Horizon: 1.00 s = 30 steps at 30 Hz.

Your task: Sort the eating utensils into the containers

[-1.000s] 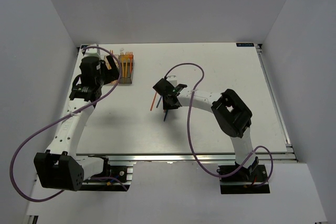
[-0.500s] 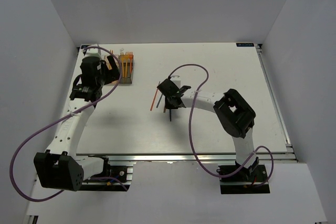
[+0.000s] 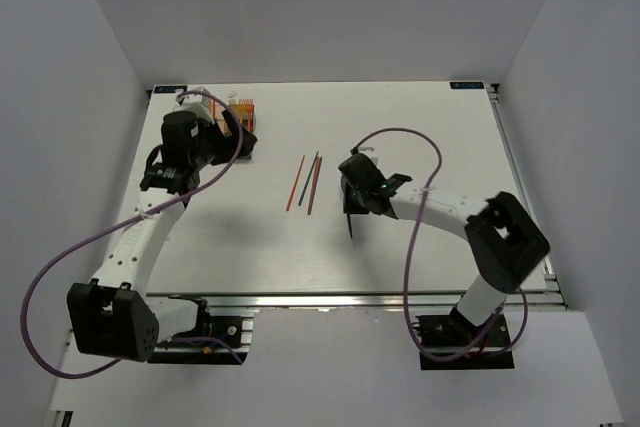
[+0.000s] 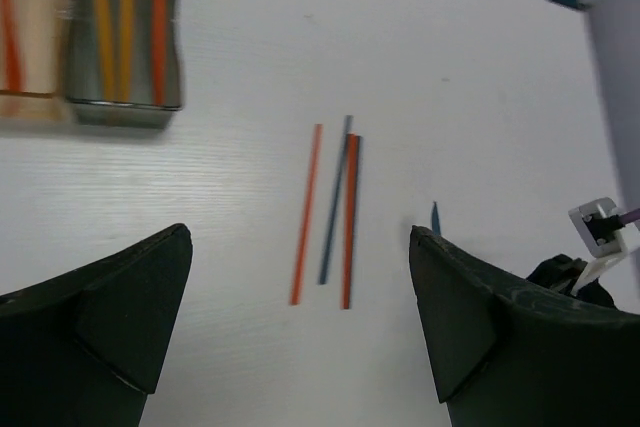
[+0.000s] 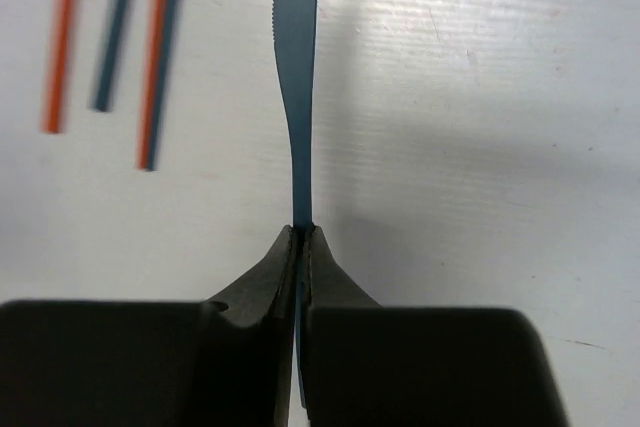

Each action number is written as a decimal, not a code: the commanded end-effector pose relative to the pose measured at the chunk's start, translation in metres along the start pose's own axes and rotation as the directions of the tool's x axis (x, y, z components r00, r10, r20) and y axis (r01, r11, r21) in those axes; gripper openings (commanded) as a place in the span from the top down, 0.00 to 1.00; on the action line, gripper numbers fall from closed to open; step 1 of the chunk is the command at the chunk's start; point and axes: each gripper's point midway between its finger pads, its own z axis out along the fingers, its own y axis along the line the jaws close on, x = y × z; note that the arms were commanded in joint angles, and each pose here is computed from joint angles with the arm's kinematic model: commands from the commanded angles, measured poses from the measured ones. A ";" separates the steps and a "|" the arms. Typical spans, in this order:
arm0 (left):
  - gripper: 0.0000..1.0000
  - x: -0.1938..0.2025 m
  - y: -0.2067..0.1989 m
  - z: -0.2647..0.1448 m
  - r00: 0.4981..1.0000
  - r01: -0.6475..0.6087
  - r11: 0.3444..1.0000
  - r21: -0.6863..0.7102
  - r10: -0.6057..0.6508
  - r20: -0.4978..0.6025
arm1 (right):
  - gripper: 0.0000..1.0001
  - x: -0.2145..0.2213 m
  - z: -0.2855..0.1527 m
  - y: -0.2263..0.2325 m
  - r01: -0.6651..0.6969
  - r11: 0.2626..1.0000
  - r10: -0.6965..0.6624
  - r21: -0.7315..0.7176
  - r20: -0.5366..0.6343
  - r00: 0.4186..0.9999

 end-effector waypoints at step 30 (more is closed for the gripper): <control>0.11 0.021 -0.127 -0.016 0.986 0.083 0.946 0.313 -0.125 0.114 | 1.00 -0.078 -0.117 0.078 0.097 0.929 0.026 -0.357 0.324 0.946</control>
